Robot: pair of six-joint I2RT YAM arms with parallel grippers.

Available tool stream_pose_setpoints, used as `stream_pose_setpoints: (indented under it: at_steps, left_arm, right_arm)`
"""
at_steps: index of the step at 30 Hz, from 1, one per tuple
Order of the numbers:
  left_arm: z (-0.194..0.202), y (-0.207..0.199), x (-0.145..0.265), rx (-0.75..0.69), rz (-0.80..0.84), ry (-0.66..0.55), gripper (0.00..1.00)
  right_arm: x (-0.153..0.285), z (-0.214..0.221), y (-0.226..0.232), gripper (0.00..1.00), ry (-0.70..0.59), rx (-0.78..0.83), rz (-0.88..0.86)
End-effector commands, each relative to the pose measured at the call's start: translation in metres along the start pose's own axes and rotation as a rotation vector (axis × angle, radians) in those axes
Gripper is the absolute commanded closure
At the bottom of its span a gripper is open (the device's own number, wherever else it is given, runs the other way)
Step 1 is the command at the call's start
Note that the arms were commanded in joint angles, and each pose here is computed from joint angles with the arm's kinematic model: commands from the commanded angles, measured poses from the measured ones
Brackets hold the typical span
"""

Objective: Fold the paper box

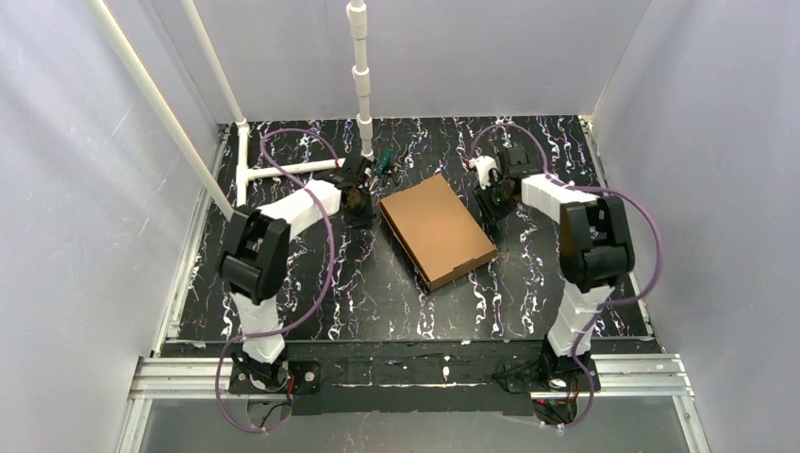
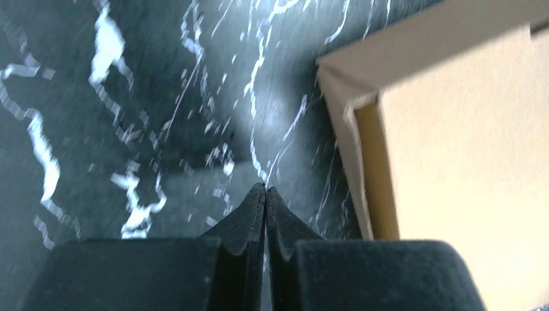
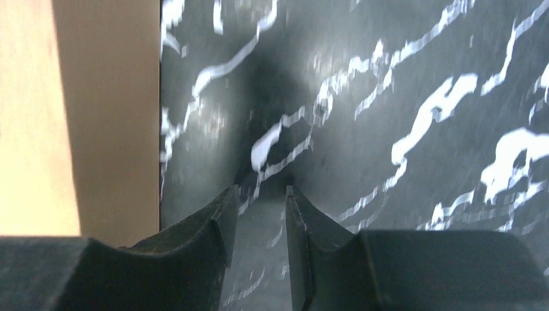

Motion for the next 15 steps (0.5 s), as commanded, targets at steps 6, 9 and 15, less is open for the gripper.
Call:
stream_pose_setpoints:
  at_steps: [6, 9, 15]
  left_arm:
    - [-0.039, -0.025, -0.039, 0.007, 0.006, 0.017, 1.00]
    - [-0.045, -0.045, -0.048, 0.020, 0.115, 0.035, 1.00]
    - [-0.049, -0.078, -0.039, -0.027, 0.276, 0.022, 1.00]
  right_arm:
    - [-0.061, -0.073, 0.023, 0.60, -0.017, 0.066, -0.113]
    - [-0.071, -0.079, 0.053, 0.61, -0.004, 0.122, -0.184]
    - [-0.068, -0.071, 0.096, 0.61, -0.008, 0.197, -0.292]
Point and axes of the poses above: each gripper's point midway between its finger pads, its own x axis back along the fingers, its own y axis along the line the jaws close on, z = x × y, the point moved 5 cm from there along x, back along the fingers, and after that the axes turned 1 degree about x, right-handed, at the moved point
